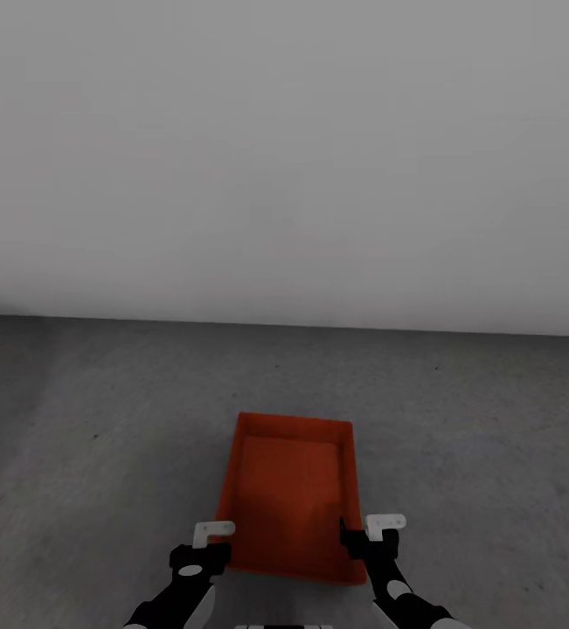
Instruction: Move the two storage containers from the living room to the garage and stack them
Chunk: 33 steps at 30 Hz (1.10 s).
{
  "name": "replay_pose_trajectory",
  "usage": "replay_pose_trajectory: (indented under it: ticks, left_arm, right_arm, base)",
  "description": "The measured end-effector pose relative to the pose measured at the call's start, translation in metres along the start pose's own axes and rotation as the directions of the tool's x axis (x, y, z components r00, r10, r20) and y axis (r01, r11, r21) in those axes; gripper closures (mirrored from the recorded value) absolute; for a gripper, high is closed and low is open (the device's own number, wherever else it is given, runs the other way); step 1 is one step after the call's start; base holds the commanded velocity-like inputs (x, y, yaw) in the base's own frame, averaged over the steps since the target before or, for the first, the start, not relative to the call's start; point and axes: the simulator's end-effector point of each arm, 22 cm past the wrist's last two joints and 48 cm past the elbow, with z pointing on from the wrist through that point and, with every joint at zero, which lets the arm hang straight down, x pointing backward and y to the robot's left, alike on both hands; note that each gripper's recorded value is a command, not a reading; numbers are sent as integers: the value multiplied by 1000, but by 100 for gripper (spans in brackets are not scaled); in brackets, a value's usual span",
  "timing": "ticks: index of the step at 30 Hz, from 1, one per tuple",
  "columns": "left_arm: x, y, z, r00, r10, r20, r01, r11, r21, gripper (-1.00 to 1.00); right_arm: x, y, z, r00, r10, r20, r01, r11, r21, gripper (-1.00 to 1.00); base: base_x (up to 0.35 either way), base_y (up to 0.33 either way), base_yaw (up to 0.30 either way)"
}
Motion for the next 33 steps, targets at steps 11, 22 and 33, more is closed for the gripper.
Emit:
replay_pose_trajectory:
  ticks: [11,22,33]
  left_arm:
    - [-13,3,-19,1000,0,0,0,1000,0,-100]
    - [-25,6,-38,1000,0,0,0,1000,0,-100]
    - [-37,8,-57,1000,0,-1,0,1000,0,-100]
  right_arm:
    - [-19,-1,-14,1000,2,0,-2,1000,2,-100]
    - [-36,-2,-29,1000,9,-1,-9,1000,5,-100]
    - [-55,-2,-43,1000,9,2,-9,1000,5,-100]
  base:
    - [0,0,0]
    - [0,0,0]
    - [0,0,0]
